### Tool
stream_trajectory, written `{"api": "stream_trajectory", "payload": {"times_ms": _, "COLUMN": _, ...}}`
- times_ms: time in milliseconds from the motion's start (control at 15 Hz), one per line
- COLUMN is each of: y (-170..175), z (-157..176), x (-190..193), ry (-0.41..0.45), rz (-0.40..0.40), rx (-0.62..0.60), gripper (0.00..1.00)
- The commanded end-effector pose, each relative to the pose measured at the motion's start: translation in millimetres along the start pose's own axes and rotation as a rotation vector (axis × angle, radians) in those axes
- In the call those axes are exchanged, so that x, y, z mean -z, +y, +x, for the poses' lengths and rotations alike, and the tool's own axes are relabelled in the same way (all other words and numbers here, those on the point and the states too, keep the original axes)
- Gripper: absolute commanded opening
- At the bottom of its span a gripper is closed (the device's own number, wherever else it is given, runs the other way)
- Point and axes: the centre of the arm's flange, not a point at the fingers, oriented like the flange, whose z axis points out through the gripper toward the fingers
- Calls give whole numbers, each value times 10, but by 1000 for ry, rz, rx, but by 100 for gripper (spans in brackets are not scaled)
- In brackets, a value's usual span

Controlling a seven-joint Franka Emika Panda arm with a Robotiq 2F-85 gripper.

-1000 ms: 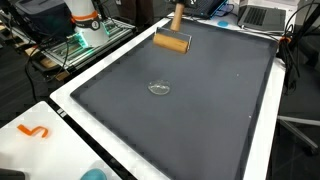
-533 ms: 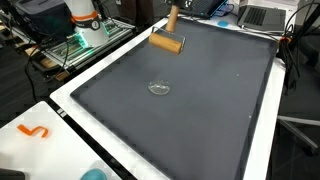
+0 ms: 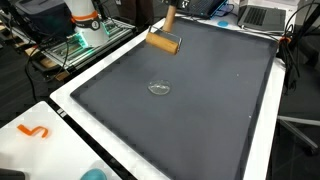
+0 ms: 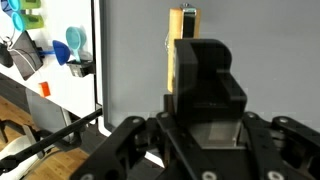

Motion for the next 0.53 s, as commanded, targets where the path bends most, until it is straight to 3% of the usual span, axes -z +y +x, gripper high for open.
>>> {"api": "stream_trajectory", "payload": {"times_ms": 0, "y": 202, "z": 34, "x": 34, "ry": -14, "rz": 30, "rx": -19, "gripper": 24}}
{"api": "stream_trajectory", "payload": {"times_ms": 467, "y": 742, "z": 90, "x": -49, "ry": -13, "rz": 136, "rx": -58, "gripper": 24}}
